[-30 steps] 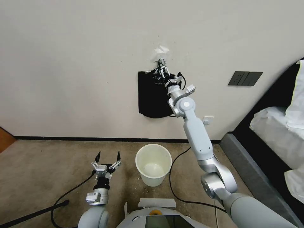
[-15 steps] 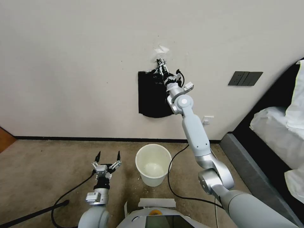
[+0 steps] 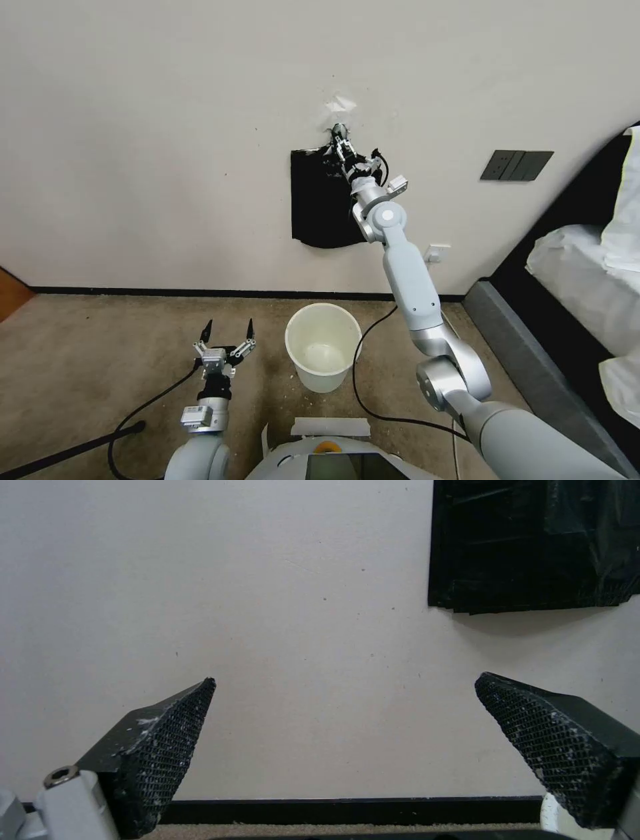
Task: Place a trash bag onto the trash bin.
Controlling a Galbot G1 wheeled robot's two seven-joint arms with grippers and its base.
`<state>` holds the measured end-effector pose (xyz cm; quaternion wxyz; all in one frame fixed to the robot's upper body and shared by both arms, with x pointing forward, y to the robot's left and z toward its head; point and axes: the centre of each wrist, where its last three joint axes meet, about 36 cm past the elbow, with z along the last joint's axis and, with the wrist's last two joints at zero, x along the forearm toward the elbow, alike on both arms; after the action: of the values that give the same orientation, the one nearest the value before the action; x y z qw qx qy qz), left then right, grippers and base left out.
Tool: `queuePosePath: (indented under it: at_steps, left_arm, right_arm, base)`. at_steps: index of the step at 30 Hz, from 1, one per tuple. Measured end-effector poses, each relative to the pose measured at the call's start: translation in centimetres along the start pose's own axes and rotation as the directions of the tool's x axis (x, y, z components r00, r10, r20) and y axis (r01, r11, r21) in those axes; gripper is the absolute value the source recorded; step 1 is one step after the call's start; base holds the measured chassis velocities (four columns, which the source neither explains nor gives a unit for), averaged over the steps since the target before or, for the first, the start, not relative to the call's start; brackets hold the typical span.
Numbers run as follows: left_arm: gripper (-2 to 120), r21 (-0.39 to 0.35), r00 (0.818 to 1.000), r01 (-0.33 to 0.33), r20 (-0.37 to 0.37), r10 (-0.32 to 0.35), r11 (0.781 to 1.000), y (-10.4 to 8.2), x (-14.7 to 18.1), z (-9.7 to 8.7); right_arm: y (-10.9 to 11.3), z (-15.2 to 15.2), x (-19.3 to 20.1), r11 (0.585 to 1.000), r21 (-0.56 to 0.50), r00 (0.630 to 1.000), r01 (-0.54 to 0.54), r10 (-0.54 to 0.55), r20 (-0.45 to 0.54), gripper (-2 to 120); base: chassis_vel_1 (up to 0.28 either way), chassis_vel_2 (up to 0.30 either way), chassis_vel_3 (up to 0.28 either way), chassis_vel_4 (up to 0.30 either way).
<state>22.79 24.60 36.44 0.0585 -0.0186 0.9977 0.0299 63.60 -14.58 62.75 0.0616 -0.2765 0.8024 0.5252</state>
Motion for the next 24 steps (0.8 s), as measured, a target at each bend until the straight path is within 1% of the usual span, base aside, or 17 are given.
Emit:
queuePosePath:
  at_steps: [2, 3, 4, 5, 9, 24]
  left_arm:
    - [100, -0.002, 1.0, -0.002, -0.001, 0.002, 1.0, 0.0, 0.0, 0.0]
    - [100, -0.002, 1.0, -0.002, -0.001, 0.002, 1.0, 0.0, 0.0, 0.0]
    - [100, -0.003, 1.0, -0.003, -0.003, 0.003, 1.0, 0.1, 0.0, 0.1]
    - [100, -0.004, 1.0, -0.003, -0.004, 0.003, 1.0, 0.1, 0.0, 0.1]
    - [100, -0.004, 1.0, -0.002, -0.004, 0.002, 1.0, 0.1, 0.0, 0.1]
    - [100, 0.002, 1.0, 0.002, -0.011, -0.002, 1.0, -0.1, 0.3, 0.5]
  right_arm:
    - [-0.1, 0.0, -0.1, 1.0, 0.001, 1.0, 0.0, 0.0, 0.003, 10]
    - [-0.1, 0.0, -0.1, 1.0, 0.001, 1.0, 0.0, 0.0, 0.003, 10]
    - [-0.1, 0.0, -0.2, 1.0, 0.002, 1.0, 0.001, -0.001, 0.004, 3]
    - [-0.1, 0.0, -0.2, 1.0, 0.005, 1.0, 0.002, -0.002, 0.005, 0]
    - [-0.2, 0.1, -0.1, 1.0, 0.008, 1.0, 0.001, -0.001, 0.006, 0]
    - [-0.3, 1.2, 3.0, 0.998, 0.06, 1.0, 0.022, -0.022, 0.007, 0]
  base:
    - [0.0, 0.0, 0.0, 0.0]
    - [0.0, 0.0, 0.0, 0.0]
    - [0.0, 0.0, 0.0, 0.0]
    - [0.0, 0.0, 0.0, 0.0]
    - [0.0, 0.0, 0.0, 0.0]
    - [0.0, 0.0, 0.0, 0.0]
